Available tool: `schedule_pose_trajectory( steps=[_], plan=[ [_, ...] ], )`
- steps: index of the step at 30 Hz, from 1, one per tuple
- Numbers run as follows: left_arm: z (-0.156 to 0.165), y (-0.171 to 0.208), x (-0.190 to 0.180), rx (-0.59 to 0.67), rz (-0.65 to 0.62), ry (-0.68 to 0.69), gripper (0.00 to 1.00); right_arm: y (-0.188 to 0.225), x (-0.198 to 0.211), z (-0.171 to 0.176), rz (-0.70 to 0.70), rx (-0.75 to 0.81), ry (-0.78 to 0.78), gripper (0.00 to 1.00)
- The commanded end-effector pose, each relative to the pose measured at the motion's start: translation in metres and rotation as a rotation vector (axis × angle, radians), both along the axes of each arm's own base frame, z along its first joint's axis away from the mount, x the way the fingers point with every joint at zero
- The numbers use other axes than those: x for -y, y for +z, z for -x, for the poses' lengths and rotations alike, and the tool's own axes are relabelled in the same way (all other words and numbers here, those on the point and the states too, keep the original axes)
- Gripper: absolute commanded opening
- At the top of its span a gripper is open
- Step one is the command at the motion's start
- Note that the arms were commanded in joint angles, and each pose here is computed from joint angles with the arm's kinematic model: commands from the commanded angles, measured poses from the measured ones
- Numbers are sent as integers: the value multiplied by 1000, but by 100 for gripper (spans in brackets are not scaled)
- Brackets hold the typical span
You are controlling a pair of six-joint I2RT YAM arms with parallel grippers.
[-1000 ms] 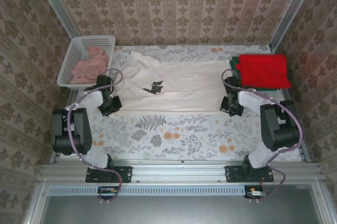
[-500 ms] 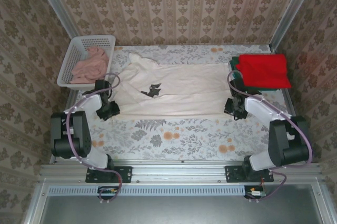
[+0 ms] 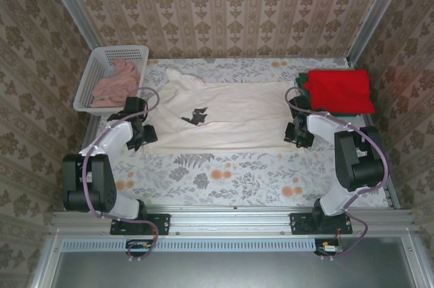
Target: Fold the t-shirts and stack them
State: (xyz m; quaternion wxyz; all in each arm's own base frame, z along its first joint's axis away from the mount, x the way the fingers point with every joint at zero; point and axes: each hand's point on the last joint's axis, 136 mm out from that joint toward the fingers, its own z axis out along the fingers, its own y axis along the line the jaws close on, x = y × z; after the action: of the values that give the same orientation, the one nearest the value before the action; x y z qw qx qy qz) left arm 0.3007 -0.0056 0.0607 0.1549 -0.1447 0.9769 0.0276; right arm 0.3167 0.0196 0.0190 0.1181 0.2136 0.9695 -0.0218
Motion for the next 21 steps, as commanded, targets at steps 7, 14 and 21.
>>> schedule_pose_trajectory(
  steps=[7, 14, 21],
  plan=[
    [2, -15, -8, -72, -38, -11, 34, 13, 12, 4, 60, 17, 5, 22],
    [3, -8, -9, -49, -30, -8, 8, 15, 12, 6, 59, 15, 20, 1],
    [8, -3, -4, -5, 10, 12, 17, 17, 6, 13, 24, 17, 32, 35]
  ],
)
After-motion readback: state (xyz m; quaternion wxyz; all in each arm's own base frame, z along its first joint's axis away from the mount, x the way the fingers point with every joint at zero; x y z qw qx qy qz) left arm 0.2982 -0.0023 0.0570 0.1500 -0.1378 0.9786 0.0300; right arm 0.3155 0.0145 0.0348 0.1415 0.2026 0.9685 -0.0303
